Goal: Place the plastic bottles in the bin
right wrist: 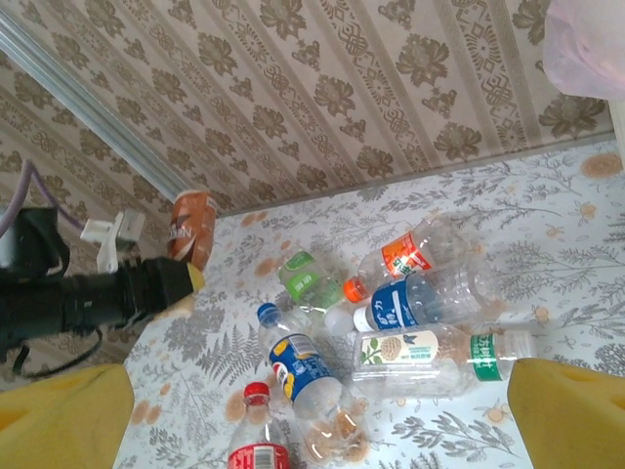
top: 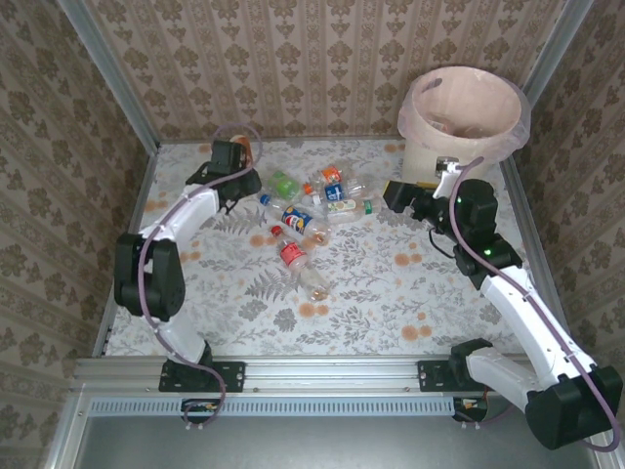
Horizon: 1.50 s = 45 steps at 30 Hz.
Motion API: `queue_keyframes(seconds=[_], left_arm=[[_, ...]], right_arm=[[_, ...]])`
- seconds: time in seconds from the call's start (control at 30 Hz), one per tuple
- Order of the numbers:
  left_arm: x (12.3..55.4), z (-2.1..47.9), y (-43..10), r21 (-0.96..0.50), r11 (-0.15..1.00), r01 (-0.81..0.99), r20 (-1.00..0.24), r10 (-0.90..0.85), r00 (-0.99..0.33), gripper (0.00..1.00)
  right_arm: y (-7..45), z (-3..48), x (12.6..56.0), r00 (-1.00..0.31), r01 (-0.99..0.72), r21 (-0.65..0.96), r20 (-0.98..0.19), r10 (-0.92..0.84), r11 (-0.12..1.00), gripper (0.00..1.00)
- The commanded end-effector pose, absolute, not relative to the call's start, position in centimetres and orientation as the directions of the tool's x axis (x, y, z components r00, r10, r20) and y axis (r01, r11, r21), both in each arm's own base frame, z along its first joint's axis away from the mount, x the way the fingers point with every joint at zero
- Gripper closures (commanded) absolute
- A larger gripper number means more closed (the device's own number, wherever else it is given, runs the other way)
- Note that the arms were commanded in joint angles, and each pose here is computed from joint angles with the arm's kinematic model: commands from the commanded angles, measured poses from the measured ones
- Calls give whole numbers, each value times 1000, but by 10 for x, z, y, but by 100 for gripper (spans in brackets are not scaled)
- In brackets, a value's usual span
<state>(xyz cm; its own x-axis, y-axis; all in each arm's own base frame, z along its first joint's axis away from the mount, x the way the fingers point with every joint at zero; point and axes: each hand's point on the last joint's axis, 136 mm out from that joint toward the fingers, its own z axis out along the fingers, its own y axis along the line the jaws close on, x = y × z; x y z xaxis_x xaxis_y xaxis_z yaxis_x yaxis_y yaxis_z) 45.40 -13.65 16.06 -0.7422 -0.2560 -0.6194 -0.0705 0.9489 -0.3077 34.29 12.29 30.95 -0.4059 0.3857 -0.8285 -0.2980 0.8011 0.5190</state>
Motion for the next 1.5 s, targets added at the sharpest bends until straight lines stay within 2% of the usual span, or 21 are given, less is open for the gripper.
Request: queue_keyframes(seconds=[0.0, 0.33, 0.5, 0.67, 0.9, 1.0, 1.2, 1.3, 1.33, 1.4, 1.47], left_arm=[[443, 194, -160, -369, 930, 8, -674, -261, -691, 72], [400, 245, -235, -489, 806, 333, -729, -167, -664, 72], [347, 261, -301, -550, 620, 560, -749, -68, -660, 71], [305, 275, -335, -559, 460, 690, -781, -14, -624, 70], [271, 294, -364, -583, 225, 780, -795, 39, -605, 70], [258, 299, -377, -578, 147, 803, -803, 72, -592, 70], [242, 297, -396, -583, 68, 810, -800, 126, -587, 70], [239, 299, -400, -579, 38, 814, -806, 128, -579, 70], [238, 300, -400, -575, 35, 817, -808, 128, -575, 69], [238, 297, -402, -581, 36, 813, -804, 133, -580, 69], [240, 293, -402, -586, 52, 809, -799, 134, -587, 68]], right_arm=[[123, 310, 351, -389, -280, 546, -817, 427, 790, 0], [124, 305, 358, -399, -253, 611, -772, 495, 750, 0], [136, 313, 356, -412, -323, 625, -768, 489, 710, 0], [159, 324, 349, -456, -437, 647, -758, 466, 625, 0], [185, 336, 340, -528, -540, 677, -735, 426, 500, 0], [190, 340, 337, -526, -564, 670, -742, 415, 483, 0], [196, 360, 337, -489, -628, 652, -755, 436, 424, 0], [192, 355, 352, -504, -566, 683, -730, 461, 463, 0], [191, 352, 356, -508, -548, 689, -725, 465, 475, 1], [190, 349, 362, -525, -517, 714, -701, 484, 473, 15], [192, 349, 361, -536, -520, 725, -688, 488, 451, 22]])
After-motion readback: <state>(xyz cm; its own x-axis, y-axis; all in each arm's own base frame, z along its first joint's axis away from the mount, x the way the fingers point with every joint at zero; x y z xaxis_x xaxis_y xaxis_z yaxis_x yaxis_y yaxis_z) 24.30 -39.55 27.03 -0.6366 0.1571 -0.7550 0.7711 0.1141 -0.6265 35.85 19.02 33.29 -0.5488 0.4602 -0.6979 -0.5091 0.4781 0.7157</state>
